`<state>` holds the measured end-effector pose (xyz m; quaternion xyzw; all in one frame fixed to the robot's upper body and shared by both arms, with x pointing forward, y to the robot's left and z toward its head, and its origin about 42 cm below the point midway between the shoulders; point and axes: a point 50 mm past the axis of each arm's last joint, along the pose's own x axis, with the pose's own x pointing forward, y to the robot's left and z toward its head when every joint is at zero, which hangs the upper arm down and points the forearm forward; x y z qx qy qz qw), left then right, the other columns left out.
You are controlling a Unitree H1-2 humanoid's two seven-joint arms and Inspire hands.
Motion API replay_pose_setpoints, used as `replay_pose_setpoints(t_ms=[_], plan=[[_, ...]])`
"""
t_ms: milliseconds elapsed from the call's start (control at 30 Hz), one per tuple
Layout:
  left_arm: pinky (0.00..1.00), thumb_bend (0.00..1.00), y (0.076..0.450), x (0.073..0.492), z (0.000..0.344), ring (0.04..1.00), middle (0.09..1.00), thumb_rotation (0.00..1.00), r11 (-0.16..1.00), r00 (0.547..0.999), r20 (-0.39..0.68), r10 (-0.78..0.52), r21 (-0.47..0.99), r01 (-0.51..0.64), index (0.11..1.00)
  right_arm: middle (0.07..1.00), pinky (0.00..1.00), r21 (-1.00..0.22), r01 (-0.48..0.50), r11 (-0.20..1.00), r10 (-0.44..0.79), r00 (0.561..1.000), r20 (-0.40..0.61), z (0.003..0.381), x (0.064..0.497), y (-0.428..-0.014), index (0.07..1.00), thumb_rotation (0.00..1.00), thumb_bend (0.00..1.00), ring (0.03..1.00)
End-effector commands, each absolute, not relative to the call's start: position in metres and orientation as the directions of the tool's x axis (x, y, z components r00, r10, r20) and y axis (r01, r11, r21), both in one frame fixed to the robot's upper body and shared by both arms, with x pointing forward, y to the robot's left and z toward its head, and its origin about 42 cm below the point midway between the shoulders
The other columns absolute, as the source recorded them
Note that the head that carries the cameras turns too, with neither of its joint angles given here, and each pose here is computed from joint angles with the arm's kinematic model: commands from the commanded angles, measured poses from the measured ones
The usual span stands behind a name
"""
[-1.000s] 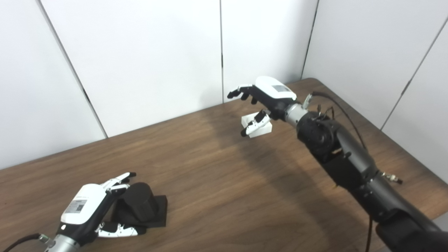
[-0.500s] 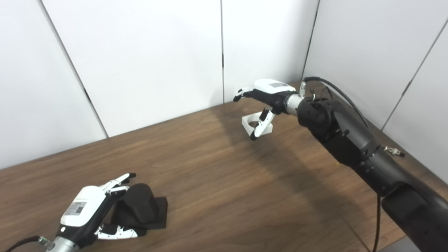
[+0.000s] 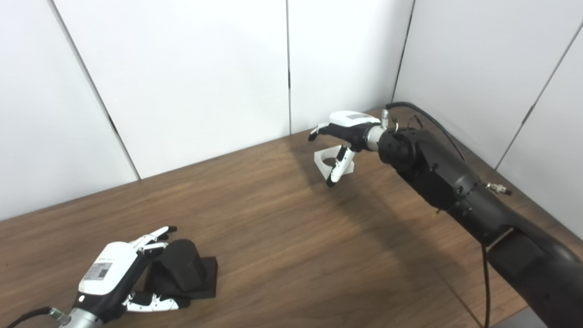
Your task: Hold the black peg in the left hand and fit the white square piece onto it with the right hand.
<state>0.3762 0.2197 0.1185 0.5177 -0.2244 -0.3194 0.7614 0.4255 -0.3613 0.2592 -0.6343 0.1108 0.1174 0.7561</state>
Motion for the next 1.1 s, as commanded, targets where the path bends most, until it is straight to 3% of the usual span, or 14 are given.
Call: replay_pose_setpoints(t_ms=[0,433,767,1067], plan=[[0.70,0.52,0.228,0.334,0.064,0.833,0.902,0.06,0.065,0.612,-0.257,-0.748,0.890,0.452,0.491,0.953,0.85,-0.956,-0.255,0.146,0.020,0.967,-0.255,0.288,0.438,-0.359,0.859,0.23,0.93,0.938],[0.70,0.52,0.228,0.331,0.064,0.840,0.905,0.06,0.063,0.605,-0.257,-0.753,0.888,0.456,0.491,0.936,0.85,-0.948,-0.276,0.162,-0.002,0.960,-0.280,0.276,0.451,-0.357,0.854,0.18,0.92,0.928],[0.68,0.52,0.227,0.330,0.064,0.825,0.892,0.06,0.062,0.605,-0.265,-0.751,0.884,0.464,0.491,0.934,0.81,-0.944,-0.288,0.159,-0.035,0.954,-0.296,0.272,0.451,-0.365,0.859,0.21,0.92,0.902],[0.70,0.52,0.226,0.330,0.067,0.827,0.895,0.06,0.060,0.603,-0.262,-0.754,0.886,0.460,0.490,0.932,0.85,-0.940,-0.291,0.180,-0.059,0.950,-0.305,0.267,0.452,-0.373,0.859,0.16,0.90,0.912]])
